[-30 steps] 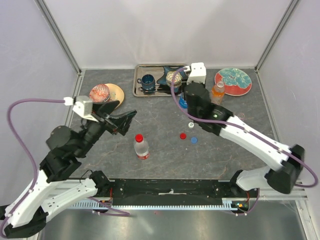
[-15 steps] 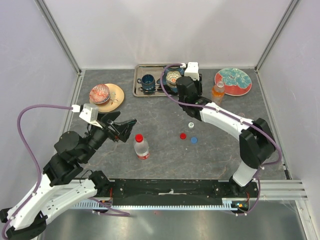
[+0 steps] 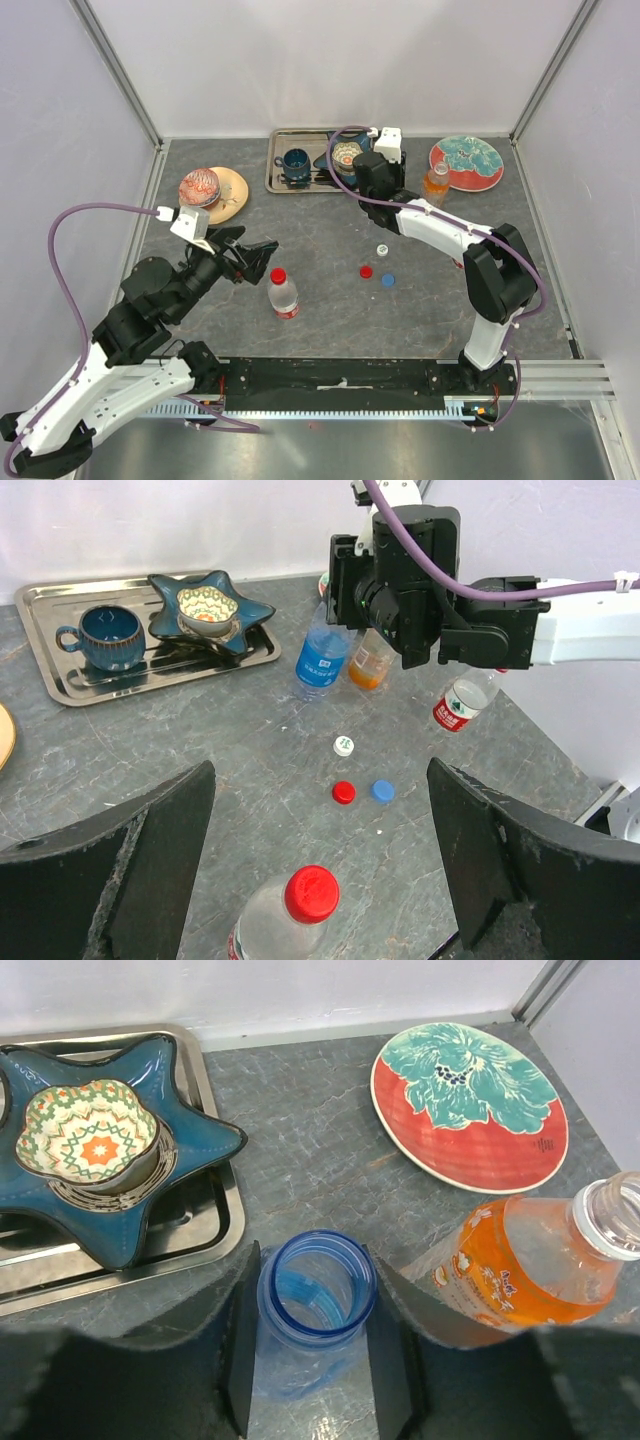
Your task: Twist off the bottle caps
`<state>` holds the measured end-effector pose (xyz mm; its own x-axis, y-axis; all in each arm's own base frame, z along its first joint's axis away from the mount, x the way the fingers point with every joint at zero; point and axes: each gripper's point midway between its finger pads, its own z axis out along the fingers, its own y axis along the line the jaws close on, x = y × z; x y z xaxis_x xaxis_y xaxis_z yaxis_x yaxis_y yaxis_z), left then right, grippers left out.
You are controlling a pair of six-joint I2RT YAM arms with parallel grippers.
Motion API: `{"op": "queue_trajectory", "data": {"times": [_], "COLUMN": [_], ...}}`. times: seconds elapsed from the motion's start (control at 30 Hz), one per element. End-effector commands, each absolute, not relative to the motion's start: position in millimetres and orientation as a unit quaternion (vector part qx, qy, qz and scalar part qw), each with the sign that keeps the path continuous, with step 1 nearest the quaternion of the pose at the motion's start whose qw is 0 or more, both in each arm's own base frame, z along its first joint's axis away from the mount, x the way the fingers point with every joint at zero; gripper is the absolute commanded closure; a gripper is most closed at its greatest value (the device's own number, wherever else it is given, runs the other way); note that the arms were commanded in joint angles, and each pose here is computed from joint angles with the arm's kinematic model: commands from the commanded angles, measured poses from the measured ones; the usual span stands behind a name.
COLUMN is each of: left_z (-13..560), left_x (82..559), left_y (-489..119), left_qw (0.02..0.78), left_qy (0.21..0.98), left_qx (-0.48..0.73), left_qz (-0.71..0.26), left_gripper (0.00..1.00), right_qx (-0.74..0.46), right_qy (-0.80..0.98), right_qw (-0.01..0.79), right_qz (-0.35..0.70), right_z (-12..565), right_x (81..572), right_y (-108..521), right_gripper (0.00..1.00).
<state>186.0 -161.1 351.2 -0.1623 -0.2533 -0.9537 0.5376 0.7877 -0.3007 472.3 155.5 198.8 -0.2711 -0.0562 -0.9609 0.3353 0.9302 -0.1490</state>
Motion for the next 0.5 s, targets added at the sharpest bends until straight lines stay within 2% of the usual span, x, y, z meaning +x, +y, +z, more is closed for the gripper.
{"op": "queue_trajectory", "data": {"times": [0.0, 0.17, 0.47], "left_z": [354.0, 354.5, 350.1], "left_x": [190.1, 189.5, 188.5], "left_y": [-164.2, -165.5, -166.2], "left_qw": [0.64, 0.639, 0.635], "left_qy": [0.694, 0.693, 0.695], "left_qx": [0.087, 0.087, 0.086], "left_qz": [-0.318, -0.322, -0.326], "left_gripper": [0.07, 0.07, 0.07], "right_qx": [0.103, 0.095, 0.095], "right_qy": [0.781, 0.788, 0.792], "right_qw": [0.6, 0.593, 0.59], "right_qz": [-0.142, -0.138, -0.129], "right_z": [205.9, 204.2, 210.3], "right_x": [478.8, 477.6, 475.9], "right_y": [161.2, 163.3, 165.1], "right_gripper": [0.49, 0.39, 0.32]}}
